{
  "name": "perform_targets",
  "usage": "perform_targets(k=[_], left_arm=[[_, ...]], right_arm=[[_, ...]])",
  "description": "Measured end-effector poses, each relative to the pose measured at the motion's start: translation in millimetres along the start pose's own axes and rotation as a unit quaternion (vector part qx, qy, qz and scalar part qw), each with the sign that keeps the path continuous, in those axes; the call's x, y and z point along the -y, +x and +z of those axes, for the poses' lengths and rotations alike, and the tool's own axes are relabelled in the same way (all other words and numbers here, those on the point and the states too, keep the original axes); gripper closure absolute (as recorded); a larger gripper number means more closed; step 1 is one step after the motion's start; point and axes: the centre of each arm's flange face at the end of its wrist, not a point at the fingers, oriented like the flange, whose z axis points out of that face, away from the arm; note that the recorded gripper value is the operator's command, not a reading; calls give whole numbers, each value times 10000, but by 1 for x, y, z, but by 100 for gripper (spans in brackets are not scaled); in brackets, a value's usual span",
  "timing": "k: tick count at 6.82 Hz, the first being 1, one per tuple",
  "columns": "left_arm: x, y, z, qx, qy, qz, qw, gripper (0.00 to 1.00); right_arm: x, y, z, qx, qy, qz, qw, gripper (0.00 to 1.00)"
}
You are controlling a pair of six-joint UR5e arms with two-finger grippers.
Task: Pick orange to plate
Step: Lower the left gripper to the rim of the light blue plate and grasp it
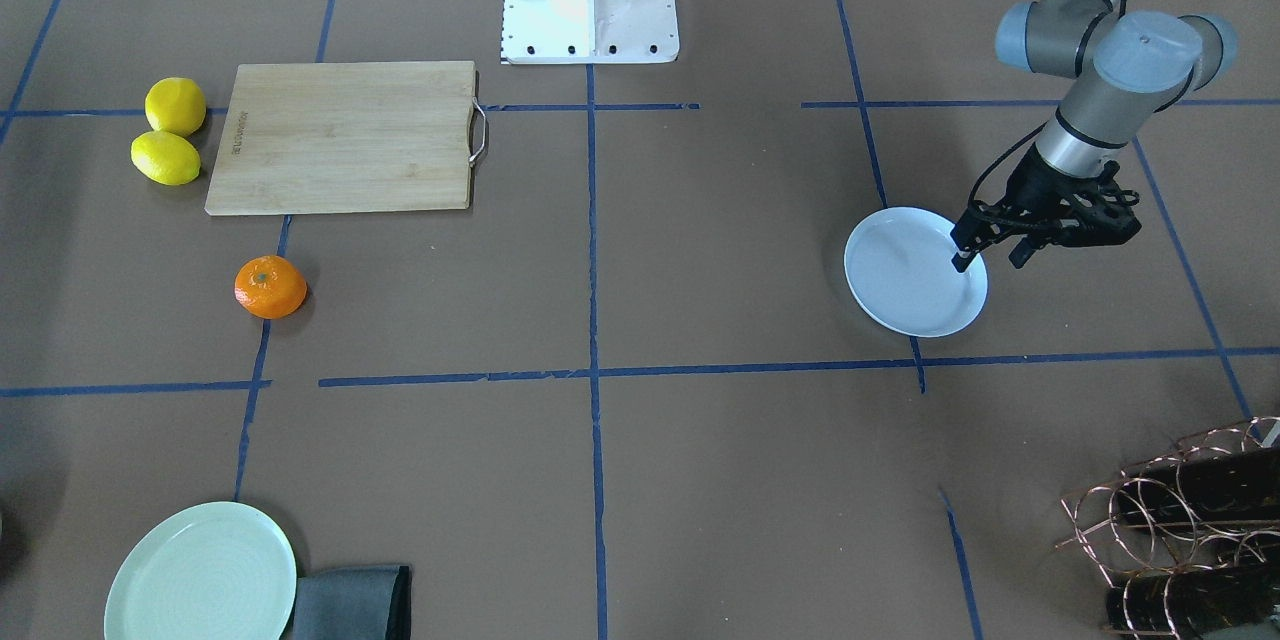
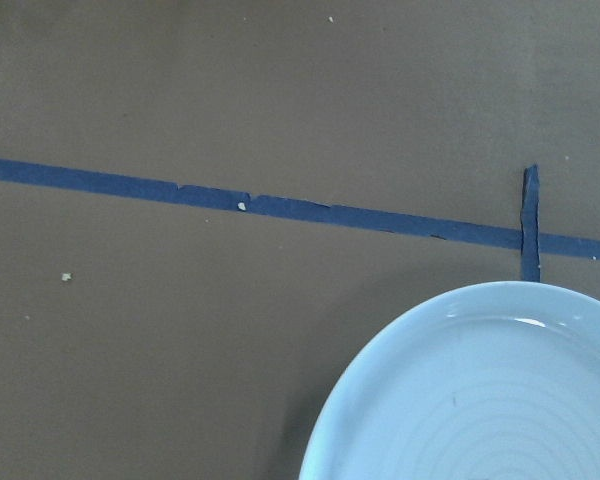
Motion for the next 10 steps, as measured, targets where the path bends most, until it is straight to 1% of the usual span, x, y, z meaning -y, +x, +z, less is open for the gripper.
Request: perform_targets(k=[2, 4, 6, 7, 8, 9, 10], left_arm=[[-4, -1, 8, 61, -31, 11, 10000, 26], [-7, -3, 14, 119, -52, 25, 9999, 31], [-10, -3, 17, 137, -81, 41, 9999, 36], [-12, -4, 19, 147, -100, 46, 9998, 46], [-14, -4, 20, 157, -117, 51, 9998, 72], [-14, -5, 21, 161, -120, 54, 9998, 92], [-15, -5, 20, 159, -123, 64, 9998, 100]], right_arm=[[0, -1, 0, -2, -3, 46, 10000, 0], [1, -4, 1, 0, -5, 201, 9998, 0], [2, -5, 1, 3, 3, 225, 9997, 0], [2, -6, 1, 3, 4, 227, 9997, 0], [2, -6, 1, 5, 3, 227, 9997, 0], [2, -6, 1, 7, 4, 226, 9997, 0], [2, -6, 0, 9, 7, 225, 9997, 0]])
